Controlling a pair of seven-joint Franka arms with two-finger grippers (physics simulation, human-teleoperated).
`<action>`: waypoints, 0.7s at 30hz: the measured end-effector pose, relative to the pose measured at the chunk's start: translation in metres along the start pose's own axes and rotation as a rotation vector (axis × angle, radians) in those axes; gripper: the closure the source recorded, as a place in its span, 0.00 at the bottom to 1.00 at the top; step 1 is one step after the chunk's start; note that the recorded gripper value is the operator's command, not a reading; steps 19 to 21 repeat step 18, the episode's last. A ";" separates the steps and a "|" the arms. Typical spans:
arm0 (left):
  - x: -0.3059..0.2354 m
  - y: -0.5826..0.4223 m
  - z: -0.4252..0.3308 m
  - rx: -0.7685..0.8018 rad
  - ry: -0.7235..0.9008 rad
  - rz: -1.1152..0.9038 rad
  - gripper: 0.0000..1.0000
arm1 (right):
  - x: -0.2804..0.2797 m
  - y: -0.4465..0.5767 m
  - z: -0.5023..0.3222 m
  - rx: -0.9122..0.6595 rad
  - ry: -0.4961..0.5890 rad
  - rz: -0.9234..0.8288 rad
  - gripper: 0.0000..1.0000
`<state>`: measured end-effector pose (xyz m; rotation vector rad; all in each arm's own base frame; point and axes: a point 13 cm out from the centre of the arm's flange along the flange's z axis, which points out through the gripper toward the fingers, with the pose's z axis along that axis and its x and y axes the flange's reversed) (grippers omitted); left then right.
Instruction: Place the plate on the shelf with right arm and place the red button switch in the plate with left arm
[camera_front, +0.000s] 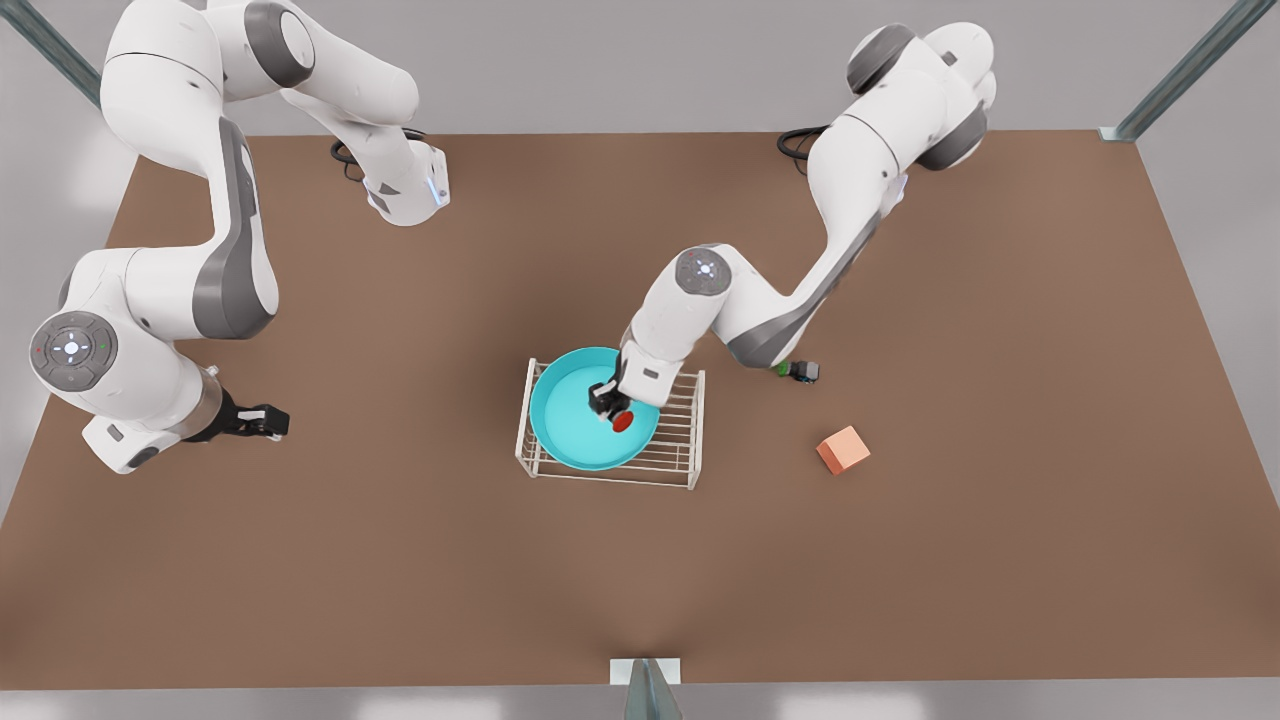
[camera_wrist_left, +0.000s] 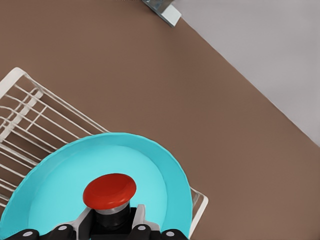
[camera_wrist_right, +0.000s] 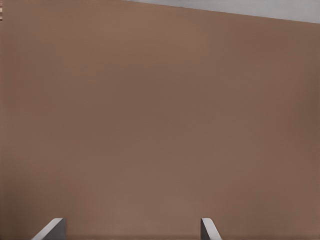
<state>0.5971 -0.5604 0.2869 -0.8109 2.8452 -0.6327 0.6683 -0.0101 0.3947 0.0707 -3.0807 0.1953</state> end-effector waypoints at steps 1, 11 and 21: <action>0.001 -0.003 0.000 0.012 -0.009 -0.021 0.00 | 0.000 0.000 0.000 0.000 0.000 -0.001 0.00; -0.272 0.174 -0.152 -0.234 -0.150 -0.376 0.00 | 0.000 0.003 0.000 -0.001 -0.002 -0.007 0.00; -0.317 0.318 -0.190 -0.526 -0.014 -0.275 0.00 | 0.000 0.003 0.000 -0.002 -0.001 -0.007 0.00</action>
